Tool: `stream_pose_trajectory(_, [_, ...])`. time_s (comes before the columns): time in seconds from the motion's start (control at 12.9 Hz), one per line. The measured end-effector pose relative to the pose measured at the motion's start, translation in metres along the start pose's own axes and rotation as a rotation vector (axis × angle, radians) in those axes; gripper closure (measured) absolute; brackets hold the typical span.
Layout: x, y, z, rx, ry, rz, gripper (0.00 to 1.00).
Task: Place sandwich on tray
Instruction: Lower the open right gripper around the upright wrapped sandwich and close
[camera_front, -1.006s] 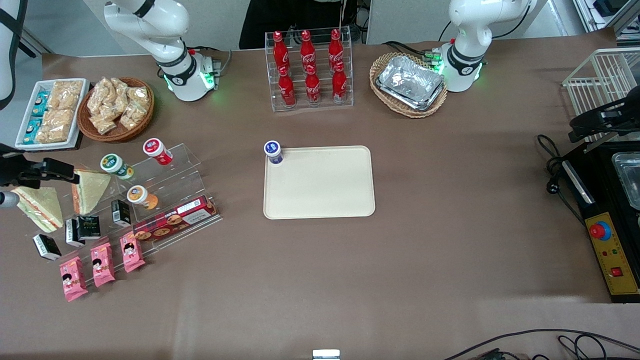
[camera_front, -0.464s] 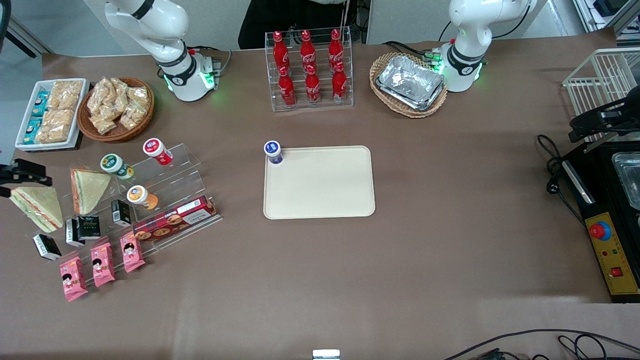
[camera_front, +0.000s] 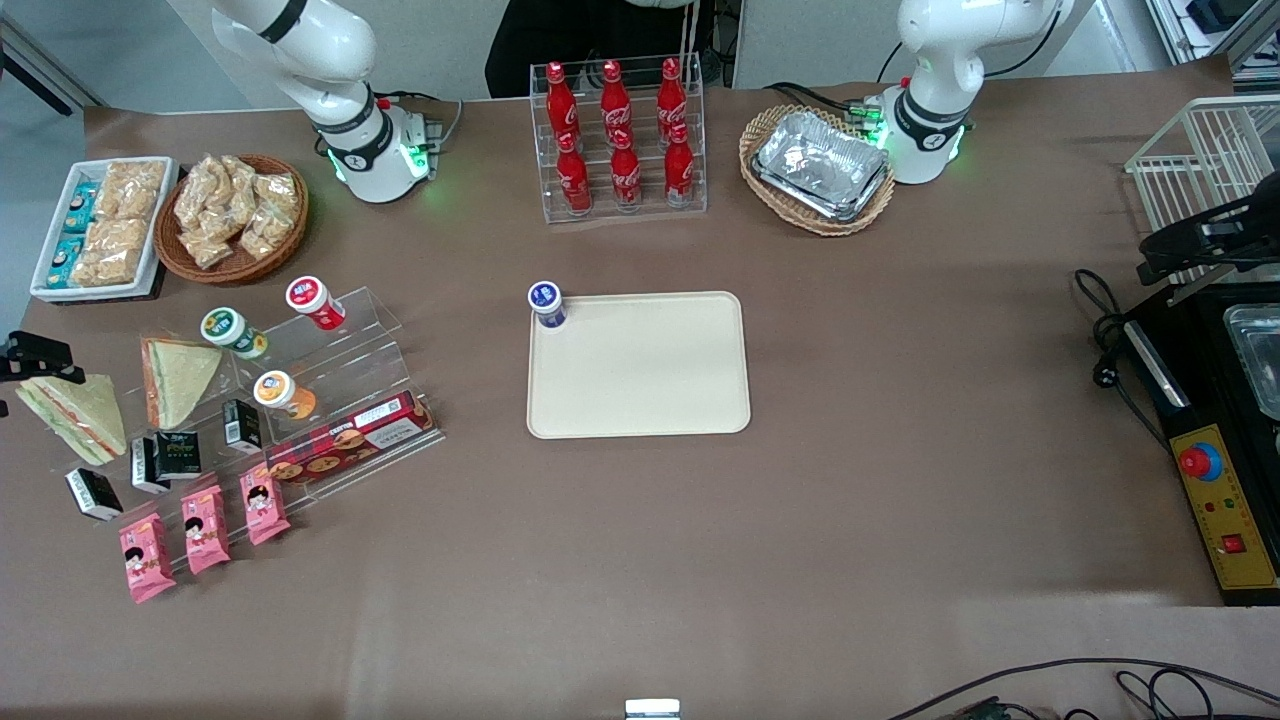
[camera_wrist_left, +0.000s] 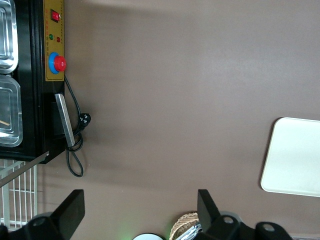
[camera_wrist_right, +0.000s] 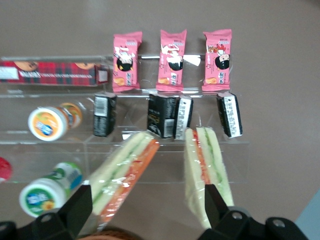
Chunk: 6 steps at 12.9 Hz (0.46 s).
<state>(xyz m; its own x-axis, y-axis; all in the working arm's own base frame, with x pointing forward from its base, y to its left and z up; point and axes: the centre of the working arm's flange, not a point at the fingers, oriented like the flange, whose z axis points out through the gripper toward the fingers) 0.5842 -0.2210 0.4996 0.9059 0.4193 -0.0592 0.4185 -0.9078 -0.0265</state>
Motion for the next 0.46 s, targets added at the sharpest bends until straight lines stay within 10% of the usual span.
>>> stream_pose_trajectory(0.46, [-0.012,0.041,0.061,0.015,-0.010,-0.133,0.00])
